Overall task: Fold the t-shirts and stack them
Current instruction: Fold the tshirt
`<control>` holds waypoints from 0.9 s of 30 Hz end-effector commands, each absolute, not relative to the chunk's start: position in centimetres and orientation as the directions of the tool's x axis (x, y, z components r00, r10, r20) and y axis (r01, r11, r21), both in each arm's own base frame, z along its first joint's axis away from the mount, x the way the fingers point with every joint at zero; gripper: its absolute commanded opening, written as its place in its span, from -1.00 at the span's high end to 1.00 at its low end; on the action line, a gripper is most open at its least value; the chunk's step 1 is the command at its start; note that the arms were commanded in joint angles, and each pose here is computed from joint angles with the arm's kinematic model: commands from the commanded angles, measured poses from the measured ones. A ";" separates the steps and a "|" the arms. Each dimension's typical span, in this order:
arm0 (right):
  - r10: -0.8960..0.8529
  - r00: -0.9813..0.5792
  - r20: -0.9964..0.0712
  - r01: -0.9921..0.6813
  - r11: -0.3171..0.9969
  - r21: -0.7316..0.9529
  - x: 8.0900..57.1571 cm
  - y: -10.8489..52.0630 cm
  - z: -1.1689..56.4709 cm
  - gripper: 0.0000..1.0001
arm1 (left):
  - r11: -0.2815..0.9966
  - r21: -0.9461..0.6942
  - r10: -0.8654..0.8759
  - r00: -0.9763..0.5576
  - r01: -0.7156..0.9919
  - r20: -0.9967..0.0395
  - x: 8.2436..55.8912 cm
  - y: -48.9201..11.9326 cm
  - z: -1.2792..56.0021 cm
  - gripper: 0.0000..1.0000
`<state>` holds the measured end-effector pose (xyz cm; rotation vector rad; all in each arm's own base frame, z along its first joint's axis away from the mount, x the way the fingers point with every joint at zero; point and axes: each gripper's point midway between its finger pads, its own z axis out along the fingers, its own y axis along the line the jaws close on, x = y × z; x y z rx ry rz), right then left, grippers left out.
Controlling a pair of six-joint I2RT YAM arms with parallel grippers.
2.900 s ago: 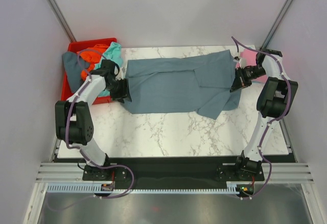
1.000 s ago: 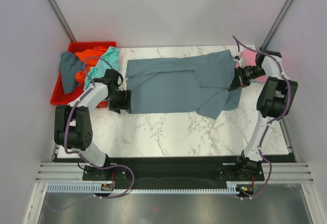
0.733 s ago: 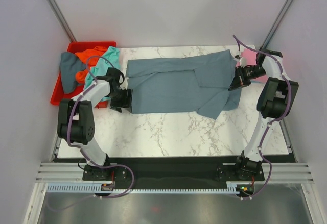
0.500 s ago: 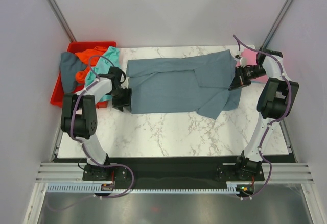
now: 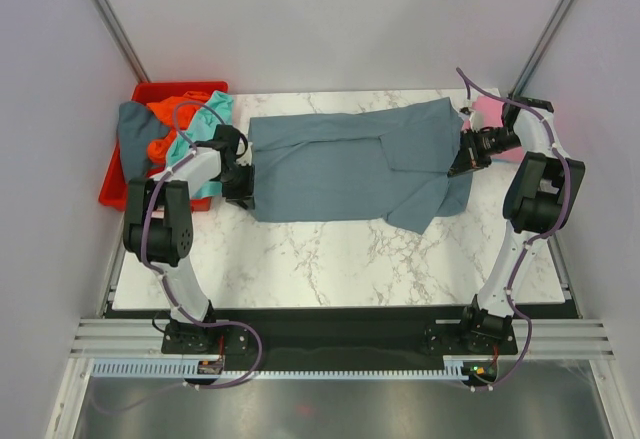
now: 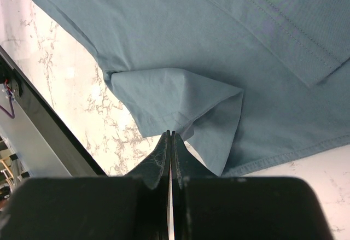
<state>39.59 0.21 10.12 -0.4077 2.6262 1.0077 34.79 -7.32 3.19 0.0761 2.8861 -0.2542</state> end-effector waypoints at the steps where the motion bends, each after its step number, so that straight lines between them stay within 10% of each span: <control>1: -0.148 -0.891 -0.429 -0.400 0.702 0.589 40.3 0.5 11.7 1.00 | 0.984 -0.175 -0.005 -0.959 0.046 -0.282 36.1 -7.4 4.0 0.31; 6: -0.146 -0.893 -0.426 -0.398 0.698 0.595 40.1 0.7 11.5 1.00 | 0.976 -0.201 0.027 -0.958 0.087 -0.286 36.2 -8.1 3.7 0.96; 18: -0.143 -0.888 -0.436 -0.401 0.703 0.587 40.5 0.6 11.7 1.00 | 0.929 -0.199 0.184 -0.856 0.311 -0.483 40.7 -15.2 10.6 0.96; 23: -0.138 -0.890 -0.435 -0.398 0.702 0.591 40.6 0.6 11.6 1.00 | 0.944 -0.108 0.222 -0.844 0.311 -0.488 42.0 -15.5 10.2 -0.20; 27: -0.146 -0.888 -0.437 -0.404 0.701 0.588 40.1 0.7 11.7 1.00 | 0.951 -0.068 0.229 -0.837 0.301 -0.497 41.3 -14.5 10.9 -0.28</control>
